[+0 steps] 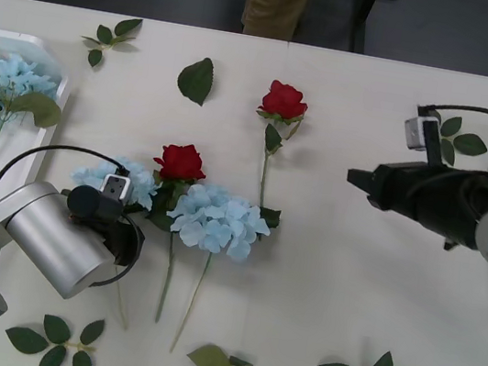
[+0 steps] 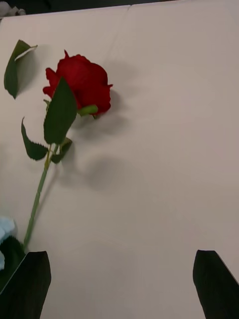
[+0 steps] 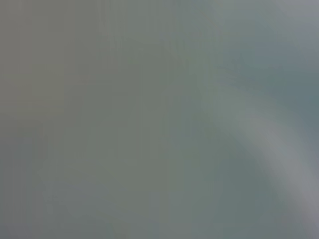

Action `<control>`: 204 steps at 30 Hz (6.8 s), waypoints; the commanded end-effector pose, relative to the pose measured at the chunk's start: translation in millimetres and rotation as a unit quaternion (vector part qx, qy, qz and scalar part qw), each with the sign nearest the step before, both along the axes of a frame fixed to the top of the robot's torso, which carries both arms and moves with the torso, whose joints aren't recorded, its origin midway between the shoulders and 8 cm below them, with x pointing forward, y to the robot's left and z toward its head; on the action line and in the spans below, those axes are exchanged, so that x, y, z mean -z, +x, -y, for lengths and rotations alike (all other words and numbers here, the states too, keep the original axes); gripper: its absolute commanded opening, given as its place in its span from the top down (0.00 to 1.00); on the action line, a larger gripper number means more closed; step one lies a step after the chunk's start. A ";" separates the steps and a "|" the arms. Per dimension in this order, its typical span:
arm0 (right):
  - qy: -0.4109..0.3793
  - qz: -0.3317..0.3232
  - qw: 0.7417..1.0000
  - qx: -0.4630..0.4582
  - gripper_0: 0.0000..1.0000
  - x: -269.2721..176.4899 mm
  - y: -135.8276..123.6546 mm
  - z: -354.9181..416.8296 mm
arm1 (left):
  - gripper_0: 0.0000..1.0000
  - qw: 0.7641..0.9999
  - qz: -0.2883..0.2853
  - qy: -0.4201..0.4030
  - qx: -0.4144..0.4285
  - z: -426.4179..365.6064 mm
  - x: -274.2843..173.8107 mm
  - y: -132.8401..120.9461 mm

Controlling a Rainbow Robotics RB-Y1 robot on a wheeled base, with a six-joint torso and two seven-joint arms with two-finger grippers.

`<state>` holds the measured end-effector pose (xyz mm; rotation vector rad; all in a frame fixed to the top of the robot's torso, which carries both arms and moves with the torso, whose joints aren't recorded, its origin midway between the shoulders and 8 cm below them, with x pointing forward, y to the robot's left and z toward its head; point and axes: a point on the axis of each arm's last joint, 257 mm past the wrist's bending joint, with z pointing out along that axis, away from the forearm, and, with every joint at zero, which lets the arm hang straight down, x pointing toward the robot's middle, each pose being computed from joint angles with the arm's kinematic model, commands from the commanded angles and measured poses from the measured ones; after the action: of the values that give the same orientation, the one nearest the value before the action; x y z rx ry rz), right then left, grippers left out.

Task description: Place the red flowers into the right box and the blue flowers into the left box. If a person shows an open palm, hand one flower to the person first, then continue sorting.

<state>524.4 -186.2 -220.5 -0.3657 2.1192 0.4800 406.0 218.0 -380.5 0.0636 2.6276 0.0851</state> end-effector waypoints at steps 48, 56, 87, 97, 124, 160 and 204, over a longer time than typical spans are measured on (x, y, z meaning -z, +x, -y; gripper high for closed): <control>-0.038 0.024 0.998 0.042 0.17 32.9 105.1 -178.1 | 1.00 0.994 0.011 -0.003 -0.113 -282.6 -245.6 46.2; -0.050 0.046 0.997 0.042 0.59 48.4 112.2 -170.3 | 1.00 0.990 0.070 0.043 -0.116 -357.2 -212.0 89.2; -0.108 0.025 0.989 0.100 1.00 -7.1 121.6 -80.7 | 0.00 0.993 0.009 0.000 -0.117 -323.8 -184.5 86.8; -0.103 0.026 0.990 0.096 0.60 -16.9 113.7 -79.4 | 0.00 0.993 -0.049 -0.070 -0.080 -215.7 -189.7 68.2; -0.197 0.075 0.967 0.141 0.23 -32.3 132.3 -16.6 | 0.00 0.998 -0.044 0.008 -0.040 27.4 -100.9 30.0; -0.116 0.125 0.983 0.065 0.24 18.2 142.5 -124.4 | 0.00 0.996 -0.005 0.041 -0.075 78.0 -25.1 59.8; -0.152 -0.021 0.979 0.133 1.00 63.6 68.0 -13.9 | 1.00 1.000 -0.021 -0.008 0.010 -28.7 -133.4 87.4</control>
<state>610.6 -139.8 -279.2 -0.2488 2.2386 0.0178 481.5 221.8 -292.6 0.1692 2.7292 0.1396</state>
